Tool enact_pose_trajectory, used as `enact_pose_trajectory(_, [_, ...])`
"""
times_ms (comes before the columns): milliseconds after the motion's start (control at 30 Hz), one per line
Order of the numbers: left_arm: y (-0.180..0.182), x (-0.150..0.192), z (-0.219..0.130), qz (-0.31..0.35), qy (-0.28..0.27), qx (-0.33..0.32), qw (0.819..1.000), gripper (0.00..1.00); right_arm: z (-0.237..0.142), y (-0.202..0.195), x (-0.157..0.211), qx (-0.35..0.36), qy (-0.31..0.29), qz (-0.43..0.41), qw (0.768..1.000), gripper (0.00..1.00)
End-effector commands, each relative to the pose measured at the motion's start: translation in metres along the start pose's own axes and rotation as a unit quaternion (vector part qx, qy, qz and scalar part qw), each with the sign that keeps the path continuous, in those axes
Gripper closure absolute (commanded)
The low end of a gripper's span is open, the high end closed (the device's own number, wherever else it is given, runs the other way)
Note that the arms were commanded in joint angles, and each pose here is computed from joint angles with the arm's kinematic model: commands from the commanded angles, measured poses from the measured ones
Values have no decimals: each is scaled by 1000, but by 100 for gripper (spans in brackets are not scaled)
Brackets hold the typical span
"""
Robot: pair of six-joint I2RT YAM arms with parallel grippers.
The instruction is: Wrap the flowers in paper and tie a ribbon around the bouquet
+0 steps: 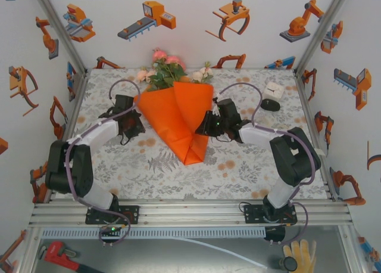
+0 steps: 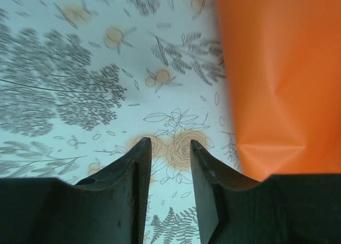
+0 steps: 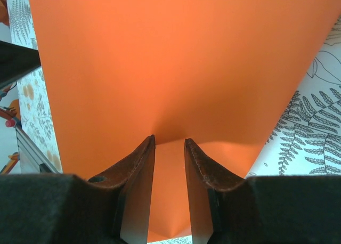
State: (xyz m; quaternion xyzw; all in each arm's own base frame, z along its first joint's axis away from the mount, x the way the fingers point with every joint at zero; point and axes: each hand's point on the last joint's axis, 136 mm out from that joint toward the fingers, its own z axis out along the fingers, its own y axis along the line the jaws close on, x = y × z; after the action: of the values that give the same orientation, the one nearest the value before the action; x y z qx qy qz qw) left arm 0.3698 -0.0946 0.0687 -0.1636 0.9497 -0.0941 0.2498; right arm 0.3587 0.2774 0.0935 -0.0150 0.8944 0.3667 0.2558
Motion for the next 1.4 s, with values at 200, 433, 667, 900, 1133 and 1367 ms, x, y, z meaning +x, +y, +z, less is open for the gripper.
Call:
enact_pose_trajectory(200, [-54, 17, 19, -6, 42, 107, 993, 64, -12, 7, -1, 2, -16, -22, 1000, 68])
enact_pose_trajectory(433, [-76, 12, 26, -3, 47, 135, 990, 64, -14, 13, -5, -5, -19, -24, 1000, 68])
enact_pose_trajectory(667, [-102, -1, 21, 10, 33, 172, 985, 64, -9, 21, -1, -14, -11, -30, 999, 68])
enact_pose_trajectory(900, [-106, -3, 38, 15, 32, 161, 986, 64, 9, 36, 3, -29, 0, -33, 999, 67])
enact_pose_trajectory(1133, [-108, -7, 56, 31, 34, 150, 988, 64, 5, 43, 3, -37, -2, -34, 999, 67])
enact_pose_trajectory(1367, [-134, -18, 55, 33, 29, 188, 981, 64, 12, 54, 16, -48, 16, -42, 998, 67])
